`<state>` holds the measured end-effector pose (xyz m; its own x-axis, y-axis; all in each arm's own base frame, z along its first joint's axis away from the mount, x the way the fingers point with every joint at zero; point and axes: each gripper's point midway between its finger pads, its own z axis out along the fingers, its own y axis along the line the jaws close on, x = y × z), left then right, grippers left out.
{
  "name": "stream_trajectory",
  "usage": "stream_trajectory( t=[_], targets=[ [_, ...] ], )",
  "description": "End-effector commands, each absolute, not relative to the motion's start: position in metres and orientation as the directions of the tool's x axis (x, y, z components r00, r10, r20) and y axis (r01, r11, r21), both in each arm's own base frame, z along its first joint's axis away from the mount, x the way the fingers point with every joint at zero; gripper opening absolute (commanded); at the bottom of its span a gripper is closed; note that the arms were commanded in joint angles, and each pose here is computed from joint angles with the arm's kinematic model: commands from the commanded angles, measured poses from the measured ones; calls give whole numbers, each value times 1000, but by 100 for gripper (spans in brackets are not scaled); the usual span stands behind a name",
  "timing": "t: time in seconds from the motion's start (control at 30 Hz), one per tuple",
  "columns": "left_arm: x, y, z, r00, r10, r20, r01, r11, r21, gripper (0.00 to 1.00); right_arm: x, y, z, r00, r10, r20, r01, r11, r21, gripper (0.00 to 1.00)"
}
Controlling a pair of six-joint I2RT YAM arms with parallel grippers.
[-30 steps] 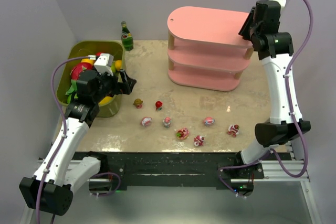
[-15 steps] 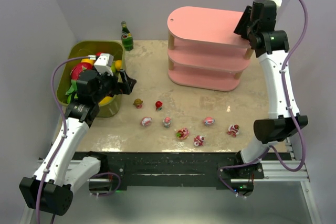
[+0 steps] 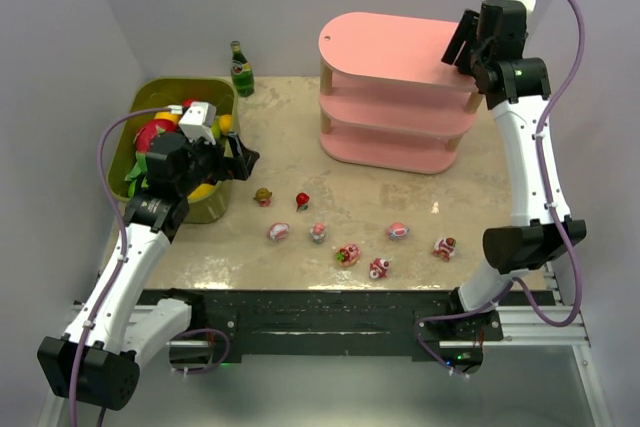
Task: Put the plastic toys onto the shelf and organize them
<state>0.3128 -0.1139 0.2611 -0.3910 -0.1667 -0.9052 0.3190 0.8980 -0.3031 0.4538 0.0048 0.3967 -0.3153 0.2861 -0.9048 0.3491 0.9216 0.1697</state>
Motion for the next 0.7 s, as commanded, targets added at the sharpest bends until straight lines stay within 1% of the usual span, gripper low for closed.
stream_trajectory(
  t=[0.0, 0.13, 0.17, 0.43, 0.47, 0.5, 0.53, 0.57, 0.6, 0.63, 0.67],
  targets=[
    [315, -112, 264, -377, -169, -911, 319, 900, -299, 100, 446, 2, 424, -249, 268, -931, 323, 929, 181, 76],
    [315, -112, 265, -375, -168, -911, 321, 899, -298, 100, 438, 2, 435, -212, 258, -943, 305, 934, 187, 84],
    [315, -112, 264, -377, -168, -911, 320, 899, -298, 100, 436, 2, 442, -190, 257, -948, 297, 935, 194, 87],
    [314, -113, 264, -379, -166, -910, 326, 897, -299, 100, 407, 6, 469, -119, 232, -965, 220, 954, 202, 99],
    [313, -112, 265, -377, -166, -911, 325, 898, -298, 100, 404, 9, 476, -97, 227, -969, 191, 960, 206, 99],
    [313, -112, 265, -378, -166, -911, 323, 898, -298, 100, 402, 14, 472, -109, 211, -971, 160, 968, 192, 99],
    [313, -112, 265, -377, -166, -911, 323, 898, -298, 100, 390, 18, 482, -83, 202, -976, 121, 974, 192, 99],
    [313, -113, 267, -372, -165, -913, 331, 896, -297, 100, 387, 28, 489, -63, 196, -979, 49, 980, 193, 99],
    [312, -114, 266, -371, -159, -915, 341, 893, -294, 100, 386, 32, 478, -78, 182, -980, 28, 983, 181, 99],
    [310, -115, 267, -366, -158, -917, 350, 890, -293, 100, 379, 35, 481, -61, 188, -980, 1, 982, 188, 99],
    [309, -117, 270, -358, -159, -920, 366, 882, -295, 100, 366, 49, 495, -18, 199, -980, -94, 975, 200, 99]
  ],
)
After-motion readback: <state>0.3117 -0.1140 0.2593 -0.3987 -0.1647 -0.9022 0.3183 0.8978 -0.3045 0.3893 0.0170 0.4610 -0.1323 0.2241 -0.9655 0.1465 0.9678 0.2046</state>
